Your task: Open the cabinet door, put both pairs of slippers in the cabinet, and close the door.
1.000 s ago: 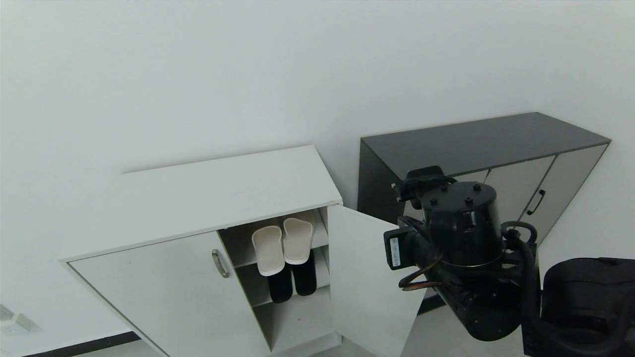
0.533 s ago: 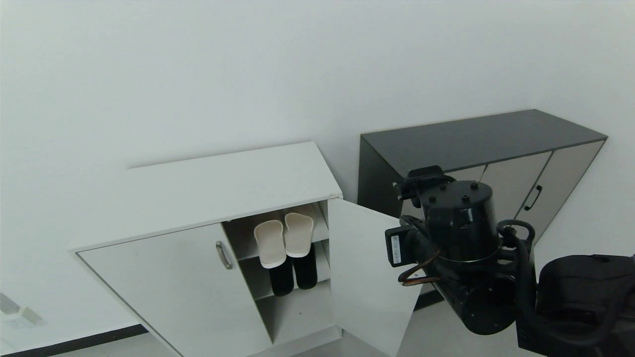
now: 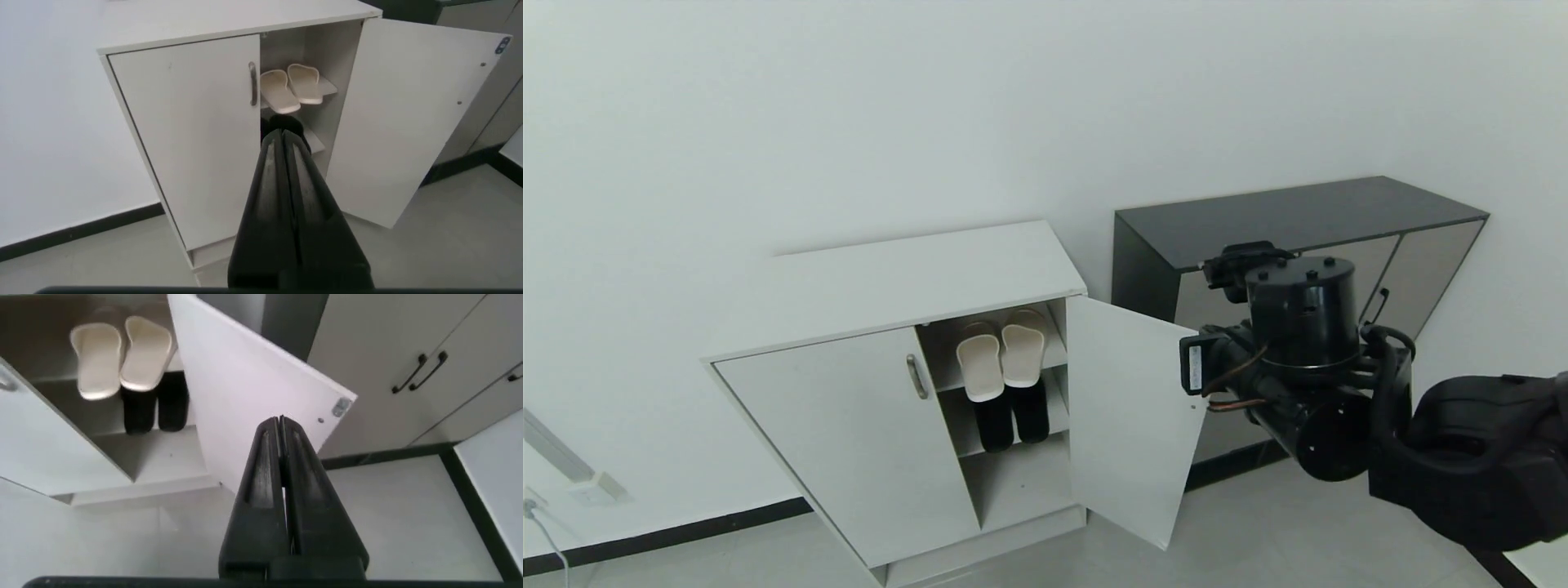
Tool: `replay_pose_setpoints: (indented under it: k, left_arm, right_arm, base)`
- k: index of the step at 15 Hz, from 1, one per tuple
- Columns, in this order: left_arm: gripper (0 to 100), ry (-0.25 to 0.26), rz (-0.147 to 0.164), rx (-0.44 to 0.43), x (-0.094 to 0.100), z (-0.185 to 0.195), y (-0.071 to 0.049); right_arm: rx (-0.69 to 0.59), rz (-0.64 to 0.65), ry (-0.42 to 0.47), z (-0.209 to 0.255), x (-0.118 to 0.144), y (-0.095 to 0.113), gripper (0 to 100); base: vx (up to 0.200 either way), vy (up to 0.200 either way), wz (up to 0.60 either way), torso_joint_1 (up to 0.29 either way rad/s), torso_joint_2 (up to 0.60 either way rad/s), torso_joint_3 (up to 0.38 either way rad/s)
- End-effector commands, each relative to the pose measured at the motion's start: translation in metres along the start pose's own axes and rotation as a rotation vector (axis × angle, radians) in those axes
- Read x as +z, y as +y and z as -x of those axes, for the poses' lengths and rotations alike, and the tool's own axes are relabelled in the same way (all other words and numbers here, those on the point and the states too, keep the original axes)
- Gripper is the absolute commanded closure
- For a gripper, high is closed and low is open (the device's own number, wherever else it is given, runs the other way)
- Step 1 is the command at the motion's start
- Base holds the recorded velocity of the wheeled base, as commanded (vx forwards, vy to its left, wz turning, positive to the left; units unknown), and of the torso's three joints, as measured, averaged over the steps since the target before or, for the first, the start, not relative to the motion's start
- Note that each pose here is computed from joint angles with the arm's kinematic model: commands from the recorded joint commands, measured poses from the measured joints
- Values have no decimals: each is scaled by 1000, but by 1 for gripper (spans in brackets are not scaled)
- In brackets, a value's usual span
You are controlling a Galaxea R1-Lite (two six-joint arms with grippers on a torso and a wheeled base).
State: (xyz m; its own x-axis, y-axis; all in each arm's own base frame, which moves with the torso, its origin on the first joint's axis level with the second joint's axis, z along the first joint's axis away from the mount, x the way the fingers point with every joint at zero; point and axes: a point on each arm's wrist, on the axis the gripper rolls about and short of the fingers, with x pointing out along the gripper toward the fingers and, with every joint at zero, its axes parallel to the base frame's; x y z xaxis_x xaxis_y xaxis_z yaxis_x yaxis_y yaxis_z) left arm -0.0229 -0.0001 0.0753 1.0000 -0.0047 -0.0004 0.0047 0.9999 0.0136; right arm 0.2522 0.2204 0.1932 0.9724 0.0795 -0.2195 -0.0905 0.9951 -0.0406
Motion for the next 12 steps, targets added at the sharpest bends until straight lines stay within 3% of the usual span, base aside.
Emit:
replay_pose_setpoints:
  k: [1, 5, 12]
  left_arm:
    - [100, 1, 0, 0, 0, 0, 0]
    - [100, 1, -2, 0, 0, 0, 0]
    - [100, 3, -2, 0, 0, 0, 0]
  right_arm:
    - [-69, -22, 14, -34, -1, -16, 100]
    - [-79, -121, 8, -92, 3, -42, 100]
    - [-135, -131, 36, -154, -20, -51, 100]
  base:
    - [0, 0, 0, 0, 0, 0]
    - [0, 0, 0, 0, 0, 0]
    - [0, 0, 0, 0, 0, 0]
